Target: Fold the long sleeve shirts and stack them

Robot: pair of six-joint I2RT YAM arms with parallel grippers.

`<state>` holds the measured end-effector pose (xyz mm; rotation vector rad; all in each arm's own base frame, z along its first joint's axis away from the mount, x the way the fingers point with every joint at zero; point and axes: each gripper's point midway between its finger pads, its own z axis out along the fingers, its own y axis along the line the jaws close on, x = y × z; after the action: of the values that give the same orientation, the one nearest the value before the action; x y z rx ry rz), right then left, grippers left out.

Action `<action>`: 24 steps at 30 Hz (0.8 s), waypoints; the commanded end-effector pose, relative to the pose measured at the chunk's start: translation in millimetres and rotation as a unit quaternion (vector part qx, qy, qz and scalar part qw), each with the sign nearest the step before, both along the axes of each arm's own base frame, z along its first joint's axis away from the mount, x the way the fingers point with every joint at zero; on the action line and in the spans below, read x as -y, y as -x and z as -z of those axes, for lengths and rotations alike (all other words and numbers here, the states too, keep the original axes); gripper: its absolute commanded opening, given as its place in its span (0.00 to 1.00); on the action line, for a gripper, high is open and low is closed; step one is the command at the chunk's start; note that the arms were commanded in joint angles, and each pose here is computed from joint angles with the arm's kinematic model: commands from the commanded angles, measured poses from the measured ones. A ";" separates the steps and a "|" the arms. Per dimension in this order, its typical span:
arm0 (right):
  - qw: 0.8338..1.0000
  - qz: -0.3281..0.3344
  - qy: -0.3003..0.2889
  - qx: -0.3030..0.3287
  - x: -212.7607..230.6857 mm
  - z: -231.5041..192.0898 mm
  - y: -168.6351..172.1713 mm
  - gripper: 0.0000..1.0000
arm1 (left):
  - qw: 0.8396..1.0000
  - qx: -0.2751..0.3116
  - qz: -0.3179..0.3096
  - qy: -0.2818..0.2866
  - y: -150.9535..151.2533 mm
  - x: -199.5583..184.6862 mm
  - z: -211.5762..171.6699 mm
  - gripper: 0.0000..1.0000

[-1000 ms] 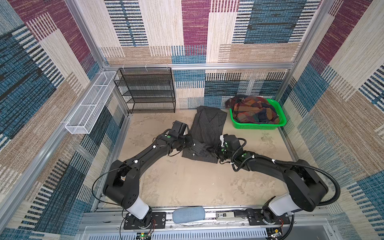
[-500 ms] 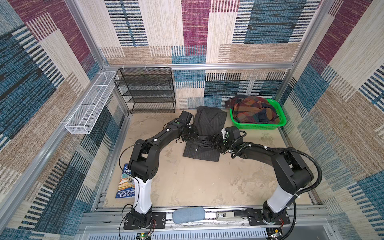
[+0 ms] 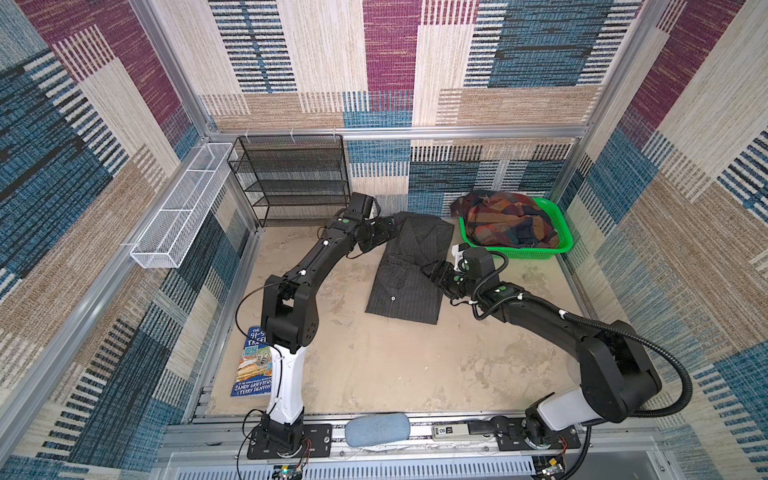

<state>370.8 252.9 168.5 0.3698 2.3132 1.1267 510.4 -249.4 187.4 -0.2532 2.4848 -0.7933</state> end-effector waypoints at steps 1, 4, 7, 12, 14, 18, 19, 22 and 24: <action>0.998 -0.048 0.043 -0.015 -15.2 19.6 8.1 0.55 | 1.000 -0.022 0.003 -0.021 27.8 -13.4 2.7 0.77; 0.994 -0.067 0.092 -0.003 -18.0 28.1 -2.9 0.47 | 0.997 -0.080 -0.004 -0.009 72.7 -23.4 23.9 0.76; 0.984 -0.067 0.161 0.027 -11.4 23.7 -29.7 0.37 | 0.990 -0.131 -0.015 0.039 120.6 -24.0 50.3 0.76; 0.975 -0.079 0.195 0.066 -0.1 23.9 -76.8 0.29 | 0.985 -0.119 -0.024 0.119 148.7 2.4 62.2 0.62; 0.972 -0.090 0.206 0.070 1.6 30.6 -94.7 0.28 | 0.984 -0.105 -0.022 0.144 138.7 18.9 62.0 0.46; 0.966 -0.094 0.232 0.069 7.3 54.6 -125.0 0.27 | 0.976 -0.100 -0.023 0.194 113.0 51.6 73.1 0.25; 0.964 -0.089 0.240 0.069 9.8 60.0 -132.8 0.27 | 0.974 -0.102 -0.025 0.201 107.4 59.2 79.0 0.22; 0.959 -0.081 0.264 0.070 16.4 74.4 -152.4 0.27 | 0.970 -0.110 -0.026 0.216 97.4 79.5 93.0 0.15; 0.958 -0.083 0.268 0.062 18.8 86.7 -157.5 0.26 | 0.970 -0.122 -0.031 0.209 95.1 84.2 106.7 0.10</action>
<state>521.1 239.6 89.2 -0.0642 2.4472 0.5862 400.4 -319.7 70.3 -0.5787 2.5683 -1.2379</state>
